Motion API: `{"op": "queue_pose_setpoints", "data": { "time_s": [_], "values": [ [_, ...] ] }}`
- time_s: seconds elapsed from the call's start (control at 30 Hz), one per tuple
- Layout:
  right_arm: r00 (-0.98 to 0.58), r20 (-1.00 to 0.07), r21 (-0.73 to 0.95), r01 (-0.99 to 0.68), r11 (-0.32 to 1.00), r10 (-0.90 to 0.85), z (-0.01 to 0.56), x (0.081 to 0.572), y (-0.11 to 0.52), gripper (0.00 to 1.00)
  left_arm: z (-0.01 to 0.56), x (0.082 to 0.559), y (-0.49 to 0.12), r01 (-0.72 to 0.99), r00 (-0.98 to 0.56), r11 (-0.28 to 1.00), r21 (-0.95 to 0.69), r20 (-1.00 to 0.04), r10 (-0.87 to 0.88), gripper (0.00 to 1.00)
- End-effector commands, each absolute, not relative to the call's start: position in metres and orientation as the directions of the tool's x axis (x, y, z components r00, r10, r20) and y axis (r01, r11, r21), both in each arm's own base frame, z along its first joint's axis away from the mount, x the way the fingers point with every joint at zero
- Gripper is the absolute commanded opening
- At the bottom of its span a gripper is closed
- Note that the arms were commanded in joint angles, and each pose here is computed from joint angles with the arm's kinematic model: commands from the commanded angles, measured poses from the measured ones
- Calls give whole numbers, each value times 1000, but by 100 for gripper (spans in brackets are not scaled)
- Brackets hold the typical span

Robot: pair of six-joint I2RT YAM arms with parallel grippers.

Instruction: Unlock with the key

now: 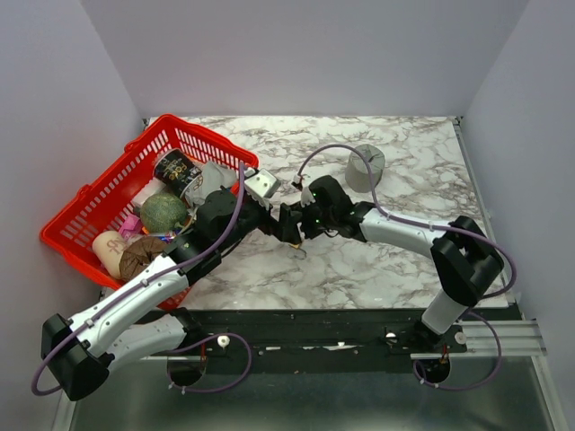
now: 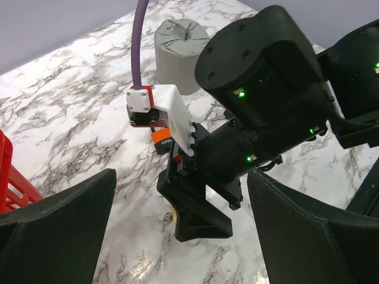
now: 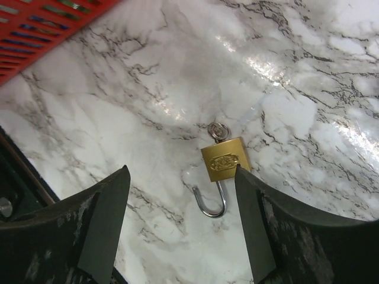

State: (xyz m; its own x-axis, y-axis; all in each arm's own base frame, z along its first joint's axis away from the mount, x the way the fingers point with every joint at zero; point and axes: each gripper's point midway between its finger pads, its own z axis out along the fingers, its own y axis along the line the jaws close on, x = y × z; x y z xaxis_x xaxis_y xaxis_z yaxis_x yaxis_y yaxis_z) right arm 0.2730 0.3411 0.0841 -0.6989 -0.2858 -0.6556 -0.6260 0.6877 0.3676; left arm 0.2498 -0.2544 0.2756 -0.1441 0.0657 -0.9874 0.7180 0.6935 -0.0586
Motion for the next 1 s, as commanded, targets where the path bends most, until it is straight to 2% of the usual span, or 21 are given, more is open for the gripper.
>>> {"op": "queue_pose_setpoints", "data": {
  "time_s": [0.0,0.3,0.6,0.97],
  "values": [
    [-723,-628,415,-623,663,-286,80,251,346,80,276,254,-252,704,-145,708,-47,-986,78,99],
    [-765,-558,460,-608,647,-322,51,227,356,80,271,255,-254,707,-159,705,-53,-984,85,99],
    [-798,-502,365,-545,755,-334,21,236,333,80,271,255,-254,705,-159,708,-51,-983,87,99],
    [-781,-551,253,-492,833,-294,29,288,300,80,275,254,-252,705,-150,707,-51,-986,79,99]
  ]
}}
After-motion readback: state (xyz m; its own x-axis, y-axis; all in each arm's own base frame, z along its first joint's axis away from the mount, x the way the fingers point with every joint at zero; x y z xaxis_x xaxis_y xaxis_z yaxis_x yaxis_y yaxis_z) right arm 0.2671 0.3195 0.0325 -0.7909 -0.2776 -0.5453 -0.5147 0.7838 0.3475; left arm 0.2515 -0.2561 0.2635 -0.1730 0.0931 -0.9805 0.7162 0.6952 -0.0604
